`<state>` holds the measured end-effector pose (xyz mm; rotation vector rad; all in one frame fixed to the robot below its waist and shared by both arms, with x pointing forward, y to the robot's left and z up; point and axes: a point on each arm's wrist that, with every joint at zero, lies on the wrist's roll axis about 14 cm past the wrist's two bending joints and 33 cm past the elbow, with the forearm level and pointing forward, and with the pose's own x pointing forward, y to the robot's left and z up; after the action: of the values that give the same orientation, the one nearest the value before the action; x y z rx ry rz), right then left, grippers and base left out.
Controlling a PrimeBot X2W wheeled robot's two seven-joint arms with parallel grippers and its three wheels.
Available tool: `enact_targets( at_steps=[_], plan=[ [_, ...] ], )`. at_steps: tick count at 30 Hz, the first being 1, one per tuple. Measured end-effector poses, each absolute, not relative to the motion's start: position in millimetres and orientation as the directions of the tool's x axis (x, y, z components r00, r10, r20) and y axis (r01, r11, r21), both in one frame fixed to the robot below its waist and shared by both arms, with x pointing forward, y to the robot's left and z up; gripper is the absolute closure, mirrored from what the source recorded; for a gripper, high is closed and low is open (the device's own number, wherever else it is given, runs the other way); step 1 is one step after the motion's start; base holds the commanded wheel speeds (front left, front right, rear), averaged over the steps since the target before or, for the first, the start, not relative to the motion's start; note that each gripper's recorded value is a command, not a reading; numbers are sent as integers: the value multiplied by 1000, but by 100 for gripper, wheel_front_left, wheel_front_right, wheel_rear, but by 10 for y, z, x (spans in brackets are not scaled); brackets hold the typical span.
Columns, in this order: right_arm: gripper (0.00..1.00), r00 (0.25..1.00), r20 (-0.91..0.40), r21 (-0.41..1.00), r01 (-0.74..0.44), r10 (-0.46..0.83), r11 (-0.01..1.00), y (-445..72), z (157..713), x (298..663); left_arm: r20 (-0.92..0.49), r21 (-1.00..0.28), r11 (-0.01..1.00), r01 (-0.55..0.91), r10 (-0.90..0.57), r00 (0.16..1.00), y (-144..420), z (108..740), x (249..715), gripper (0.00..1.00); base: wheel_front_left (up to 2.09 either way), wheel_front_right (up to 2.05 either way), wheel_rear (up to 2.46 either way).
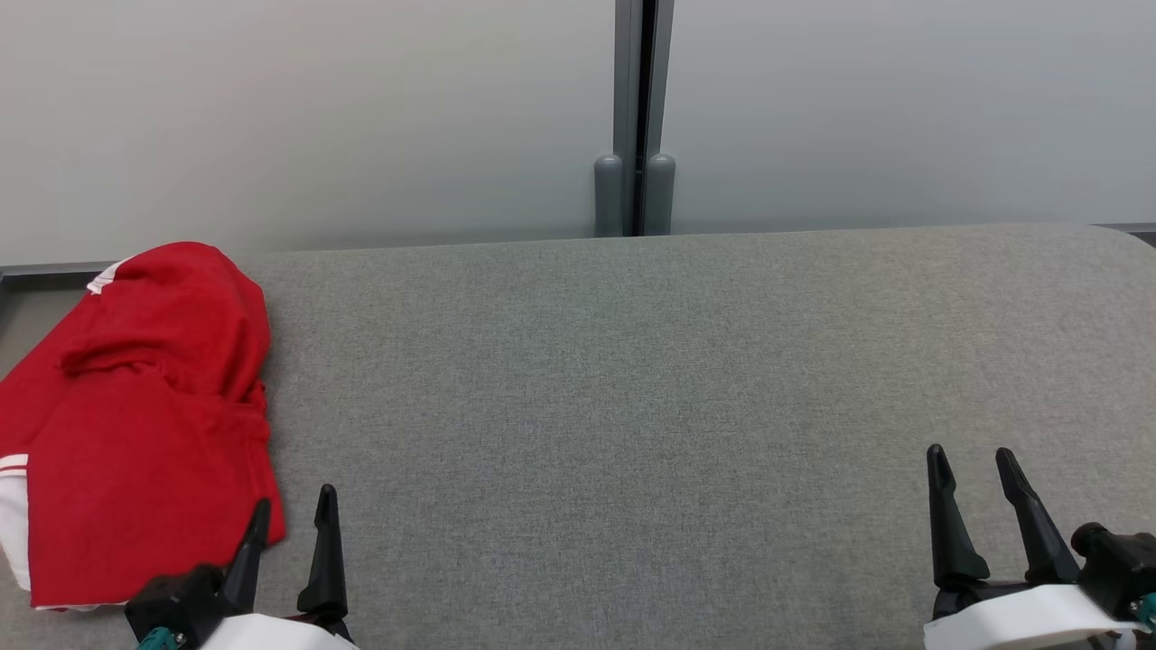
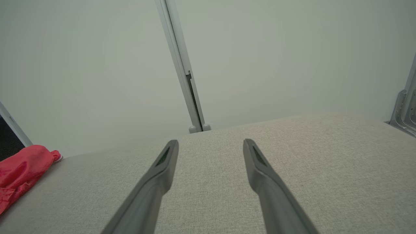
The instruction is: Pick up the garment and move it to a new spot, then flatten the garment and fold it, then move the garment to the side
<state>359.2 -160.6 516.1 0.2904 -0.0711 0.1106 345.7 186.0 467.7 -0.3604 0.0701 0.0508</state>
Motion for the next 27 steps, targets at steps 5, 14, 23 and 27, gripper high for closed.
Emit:
enact_targets(
  at_steps=[5,14,23,27],
  plan=[
    [0,990,92,250,-130,111,960,-1571,5167,3582,-72,-309,949,-55,35,997,1862,4678,3447,0,0,0,0],
    [0,990,88,234,-132,114,963,-1552,5123,3543,-44,-253,967,-32,22,999,1841,4730,3450,0,0,0,0],
    [0,989,72,206,-141,129,968,-1526,5050,3516,-33,-179,984,-8,2,999,1824,4736,3432,0,0,0,0],
    [0,988,72,175,-149,139,973,-1511,5037,3498,-29,-140,990,0,-4,1000,1822,4731,3412,0,0,0,0]
  ],
)
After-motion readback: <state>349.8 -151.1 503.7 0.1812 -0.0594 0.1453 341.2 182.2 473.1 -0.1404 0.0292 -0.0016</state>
